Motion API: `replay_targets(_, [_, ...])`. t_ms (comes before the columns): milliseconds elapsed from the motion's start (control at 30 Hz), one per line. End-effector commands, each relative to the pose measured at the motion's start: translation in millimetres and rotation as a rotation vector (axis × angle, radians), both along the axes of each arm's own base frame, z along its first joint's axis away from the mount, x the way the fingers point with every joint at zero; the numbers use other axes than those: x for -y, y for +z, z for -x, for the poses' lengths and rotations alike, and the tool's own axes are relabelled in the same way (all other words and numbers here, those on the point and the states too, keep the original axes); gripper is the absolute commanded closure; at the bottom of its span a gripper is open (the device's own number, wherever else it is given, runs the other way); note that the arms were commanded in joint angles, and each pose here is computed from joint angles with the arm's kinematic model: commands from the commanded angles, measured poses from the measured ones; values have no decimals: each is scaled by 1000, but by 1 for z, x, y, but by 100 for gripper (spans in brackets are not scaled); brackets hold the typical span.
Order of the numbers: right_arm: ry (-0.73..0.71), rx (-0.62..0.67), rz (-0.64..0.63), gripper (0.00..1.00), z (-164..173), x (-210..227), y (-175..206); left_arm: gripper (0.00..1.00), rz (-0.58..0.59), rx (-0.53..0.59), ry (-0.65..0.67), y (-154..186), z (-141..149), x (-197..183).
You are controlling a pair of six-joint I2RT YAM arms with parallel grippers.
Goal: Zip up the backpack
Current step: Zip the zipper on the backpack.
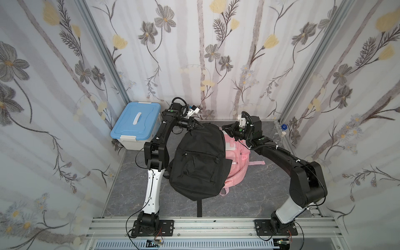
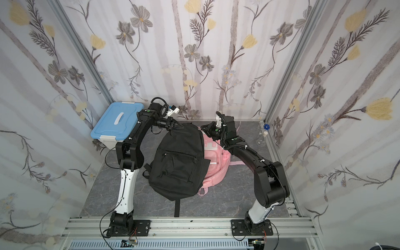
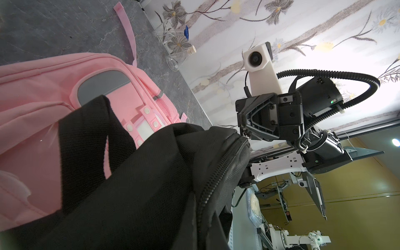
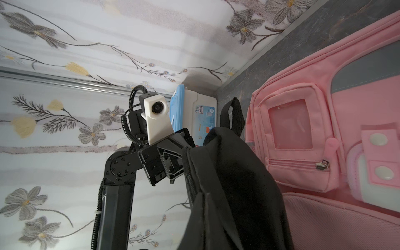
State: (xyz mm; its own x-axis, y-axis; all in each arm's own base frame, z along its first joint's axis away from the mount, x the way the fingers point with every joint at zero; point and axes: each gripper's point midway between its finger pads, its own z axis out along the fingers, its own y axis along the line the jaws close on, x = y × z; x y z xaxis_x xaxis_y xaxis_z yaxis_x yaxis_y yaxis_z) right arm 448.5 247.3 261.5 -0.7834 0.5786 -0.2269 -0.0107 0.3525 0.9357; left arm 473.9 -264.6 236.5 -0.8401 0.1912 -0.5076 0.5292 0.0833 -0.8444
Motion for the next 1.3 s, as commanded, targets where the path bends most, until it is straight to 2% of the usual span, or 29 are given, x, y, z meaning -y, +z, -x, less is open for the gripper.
replay_targets(0, [9,14,80,100,10,6,-7,100,16,6,7,2,-4,-3])
replay_targets(200, [38,-19,181,100,25,12,-35,100,18,14,16,6,-7,-6])
replay_targets(233, [42,9,182,100,30,13,-23,100,18,13,17,7,-7,-6])
replay_targets(533, [94,-6,298,100,51,20,-37,100,16,9,30,6,-11,-10])
replay_targets(1067, [184,-46,454,100,83,18,-76,100,13,10,49,7,-16,-16])
replay_targets(1267, [202,-61,552,100,96,26,-90,100,13,9,58,7,-18,-20])
